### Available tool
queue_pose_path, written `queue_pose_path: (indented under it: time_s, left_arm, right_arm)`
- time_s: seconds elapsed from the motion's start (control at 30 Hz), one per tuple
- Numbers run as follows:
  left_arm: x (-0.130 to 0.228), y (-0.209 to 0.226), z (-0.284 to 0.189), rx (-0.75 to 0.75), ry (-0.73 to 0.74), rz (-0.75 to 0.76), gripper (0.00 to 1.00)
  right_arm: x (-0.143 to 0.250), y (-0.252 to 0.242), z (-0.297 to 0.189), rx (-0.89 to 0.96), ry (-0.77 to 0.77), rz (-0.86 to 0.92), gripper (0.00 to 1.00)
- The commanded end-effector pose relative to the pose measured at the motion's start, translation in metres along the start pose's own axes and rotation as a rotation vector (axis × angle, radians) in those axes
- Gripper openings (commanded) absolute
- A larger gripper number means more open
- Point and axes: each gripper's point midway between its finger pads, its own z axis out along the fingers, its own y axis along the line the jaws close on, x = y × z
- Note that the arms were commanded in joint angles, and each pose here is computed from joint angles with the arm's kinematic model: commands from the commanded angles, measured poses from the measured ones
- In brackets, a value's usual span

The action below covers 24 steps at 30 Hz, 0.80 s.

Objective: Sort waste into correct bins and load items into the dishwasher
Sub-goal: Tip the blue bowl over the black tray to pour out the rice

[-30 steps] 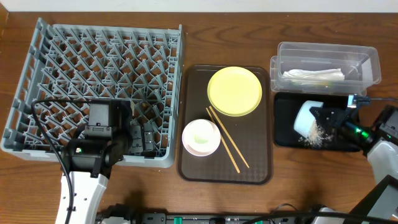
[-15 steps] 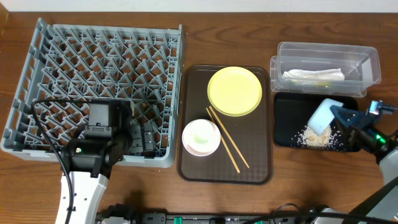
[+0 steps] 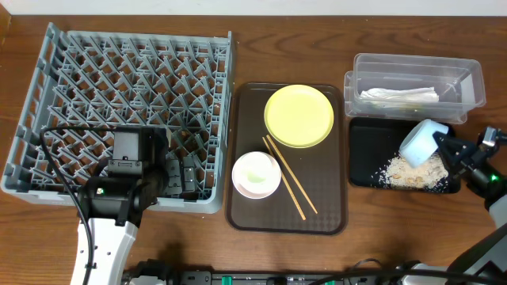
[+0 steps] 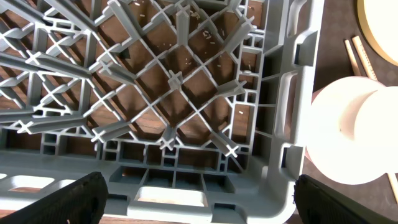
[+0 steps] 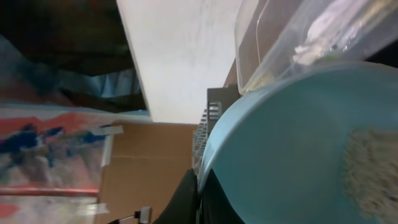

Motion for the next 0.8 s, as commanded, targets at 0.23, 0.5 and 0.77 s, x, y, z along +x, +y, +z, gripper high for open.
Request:
queue_pose_path:
  time_s: [0.23,0.5,0.77]
  left_arm:
    - [-0.007,-0.001,-0.006,-0.003,-0.025,0.002,0.98]
    - [-0.007,-0.001,-0.006,-0.003,-0.025,0.002,0.98]
    - [-0.007,-0.001,-0.006,-0.003,-0.025,0.002,0.98]
  right_arm:
    - [-0.002,-0.012,0.000,0.005,-0.001,0.072,0.01]
    - [0.000,0.006,0.004,-0.056,0.049,-0.033,0.01]
    - [-0.008,-0.015,0.006,0.050,-0.022,0.057,0.01]
